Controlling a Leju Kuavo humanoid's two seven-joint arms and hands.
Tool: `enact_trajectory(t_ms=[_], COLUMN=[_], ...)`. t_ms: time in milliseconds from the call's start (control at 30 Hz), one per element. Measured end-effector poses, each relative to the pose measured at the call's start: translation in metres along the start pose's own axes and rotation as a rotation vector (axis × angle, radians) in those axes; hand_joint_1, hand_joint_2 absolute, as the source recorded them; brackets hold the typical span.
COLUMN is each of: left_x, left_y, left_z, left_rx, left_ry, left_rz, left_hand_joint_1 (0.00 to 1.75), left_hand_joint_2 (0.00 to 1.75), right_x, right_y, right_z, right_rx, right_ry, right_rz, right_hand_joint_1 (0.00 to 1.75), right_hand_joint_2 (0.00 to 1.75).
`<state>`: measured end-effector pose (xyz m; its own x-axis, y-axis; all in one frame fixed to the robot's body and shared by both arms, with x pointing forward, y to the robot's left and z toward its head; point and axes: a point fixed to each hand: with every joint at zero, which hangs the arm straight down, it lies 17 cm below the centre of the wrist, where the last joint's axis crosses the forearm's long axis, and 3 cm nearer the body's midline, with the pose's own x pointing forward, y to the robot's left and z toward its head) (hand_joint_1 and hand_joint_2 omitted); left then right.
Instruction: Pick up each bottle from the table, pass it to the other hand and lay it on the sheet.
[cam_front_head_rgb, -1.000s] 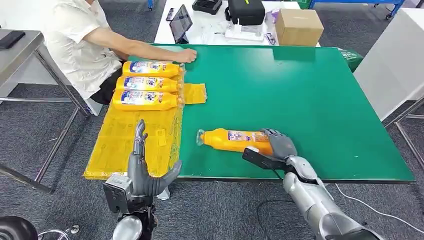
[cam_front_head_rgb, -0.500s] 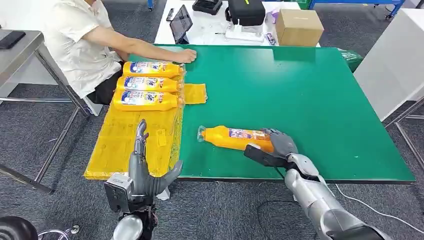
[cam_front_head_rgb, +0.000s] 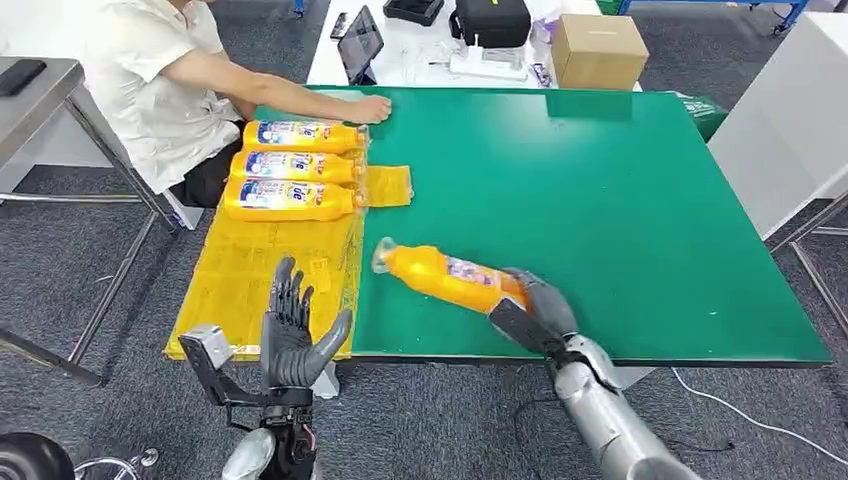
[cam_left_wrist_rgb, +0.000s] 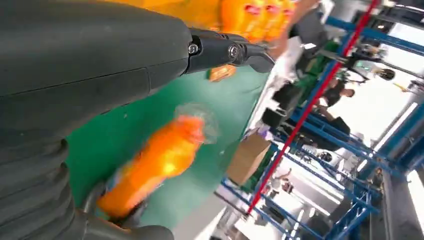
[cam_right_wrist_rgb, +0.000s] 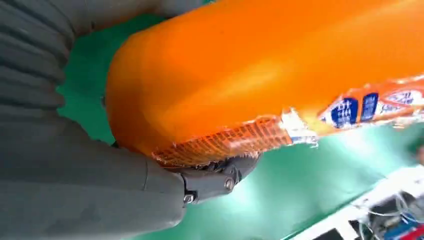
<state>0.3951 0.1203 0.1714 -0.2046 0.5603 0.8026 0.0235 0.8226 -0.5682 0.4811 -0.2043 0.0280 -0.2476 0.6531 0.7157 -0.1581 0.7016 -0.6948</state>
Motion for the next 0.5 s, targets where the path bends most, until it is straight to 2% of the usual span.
enact_trajectory(t_ms=[133, 300, 400, 500], left_x=[-0.007, -0.007, -0.005, 0.002], left_y=[0.003, 0.005, -0.003, -0.021], left_z=[0.006, 0.006, 0.006, 0.009], left_rx=[0.005, 0.004, -0.046, -0.137], left_ry=[0.037, 0.038, 0.033, -0.019], left_rz=[0.069, 0.082, 0.084, -0.006], left_hand_joint_1=[0.0, 0.0, 0.0, 0.0], left_hand_joint_2=[1.75, 1.75, 1.75, 1.75], right_x=[0.032, 0.056, 0.081, 0.11], right_y=[-0.003, -0.009, -0.003, 0.02], right_z=[-0.001, 0.001, 0.002, 0.007], right_rx=[-0.074, -0.124, -0.109, -0.036], right_ry=[-0.065, -0.118, -0.165, -0.22], right_rz=[-0.11, -0.2, -0.285, -0.34], right_hand_joint_1=[1.75, 1.75, 1.75, 1.75], right_hand_joint_2=[1.75, 1.75, 1.75, 1.75])
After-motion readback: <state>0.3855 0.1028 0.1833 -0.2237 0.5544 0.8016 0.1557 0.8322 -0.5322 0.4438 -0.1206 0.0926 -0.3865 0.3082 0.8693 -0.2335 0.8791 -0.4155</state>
